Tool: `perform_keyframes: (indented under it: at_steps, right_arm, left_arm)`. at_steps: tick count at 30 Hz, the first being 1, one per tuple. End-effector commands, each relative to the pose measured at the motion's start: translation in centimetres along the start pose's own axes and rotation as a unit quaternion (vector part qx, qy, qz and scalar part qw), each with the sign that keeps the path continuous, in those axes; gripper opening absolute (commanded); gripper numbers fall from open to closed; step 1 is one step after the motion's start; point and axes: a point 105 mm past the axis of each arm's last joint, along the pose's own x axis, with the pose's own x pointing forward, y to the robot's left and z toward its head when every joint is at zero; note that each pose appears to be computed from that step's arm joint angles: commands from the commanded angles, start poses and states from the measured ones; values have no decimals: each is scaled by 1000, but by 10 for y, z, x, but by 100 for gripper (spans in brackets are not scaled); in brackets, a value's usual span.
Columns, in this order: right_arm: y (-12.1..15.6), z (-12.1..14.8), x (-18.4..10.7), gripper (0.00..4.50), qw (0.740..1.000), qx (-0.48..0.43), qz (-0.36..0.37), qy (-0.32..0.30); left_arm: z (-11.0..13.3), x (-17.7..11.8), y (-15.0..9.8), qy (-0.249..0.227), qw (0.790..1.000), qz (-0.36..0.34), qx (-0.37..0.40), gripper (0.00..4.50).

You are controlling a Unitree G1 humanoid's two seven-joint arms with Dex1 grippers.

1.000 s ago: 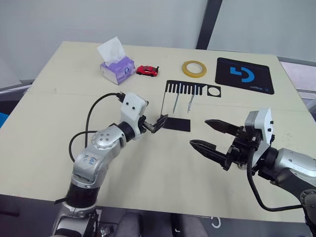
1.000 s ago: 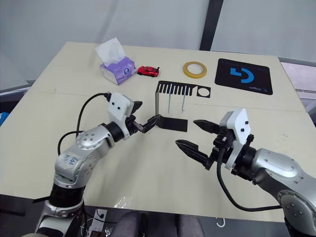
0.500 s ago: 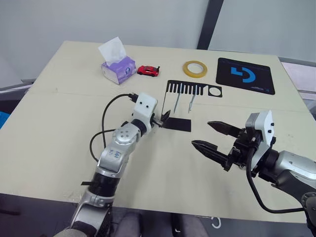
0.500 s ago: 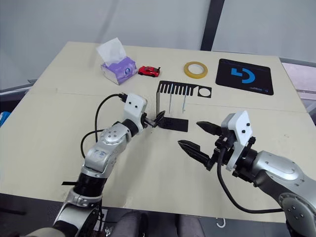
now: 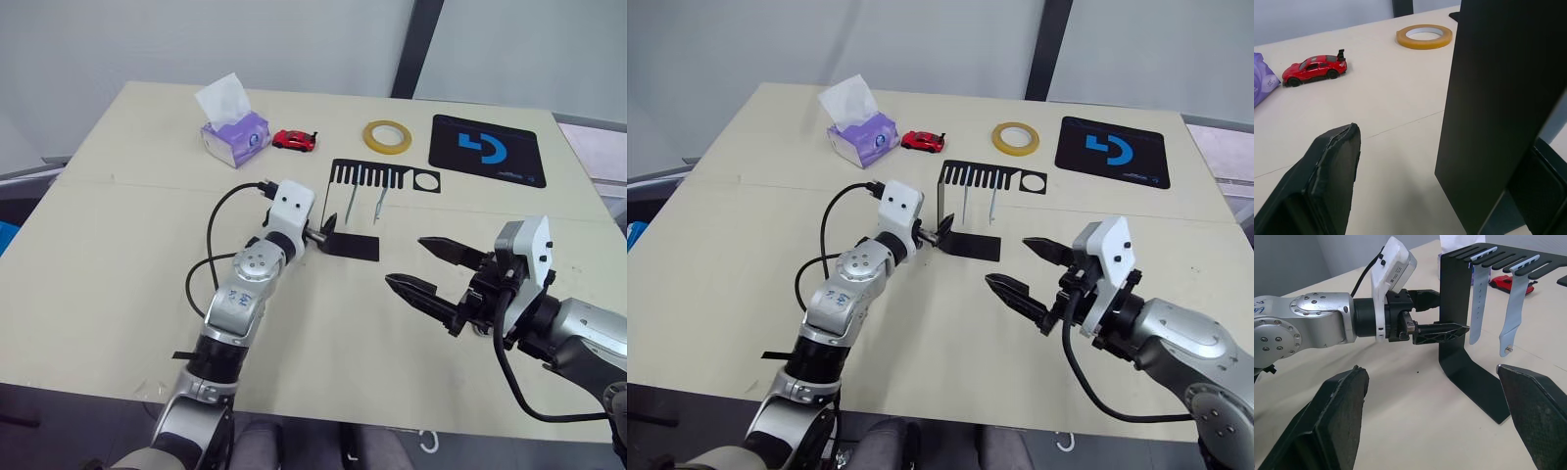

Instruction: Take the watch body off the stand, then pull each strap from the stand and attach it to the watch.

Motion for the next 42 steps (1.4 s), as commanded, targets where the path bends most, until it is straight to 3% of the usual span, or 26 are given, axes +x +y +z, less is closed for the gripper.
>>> perform_keyframes:
  at_steps: [1,7,11,15,18,26,32,37,42]
  right_arm:
    - [4,11,-3,445,1000,-26,3,-17]
    - [4,11,-3,445,999,-27,1,-18]
    - [4,11,-2,450,999,-28,2,-18]
    - [5,11,-2,450,999,-28,1,-19]
    - [6,11,-2,450,999,-28,0,-20]
    - [14,10,-2,450,999,-30,1,-24]
    - [30,6,14,450,999,-24,-6,-26]
    - [25,7,27,450,995,-19,-90,-25]
    - [19,11,44,450,985,11,-169,-32]
  left_arm:
    - [13,2,2,-21,1000,3,5,450]
    - [10,3,3,-17,1000,6,-11,450]
    - [13,5,-3,-24,1000,-5,-14,327]
    - [13,6,-4,-25,1000,-6,-11,128]
    - [15,6,-4,-29,1000,-8,-6,7]
    - [19,1,2,-38,999,16,10,7]
    - [13,-8,-4,-1,999,33,-6,7]
    - [-7,-14,-5,50,996,65,-38,7]
    - [3,-12,-2,24,995,93,-28,7]
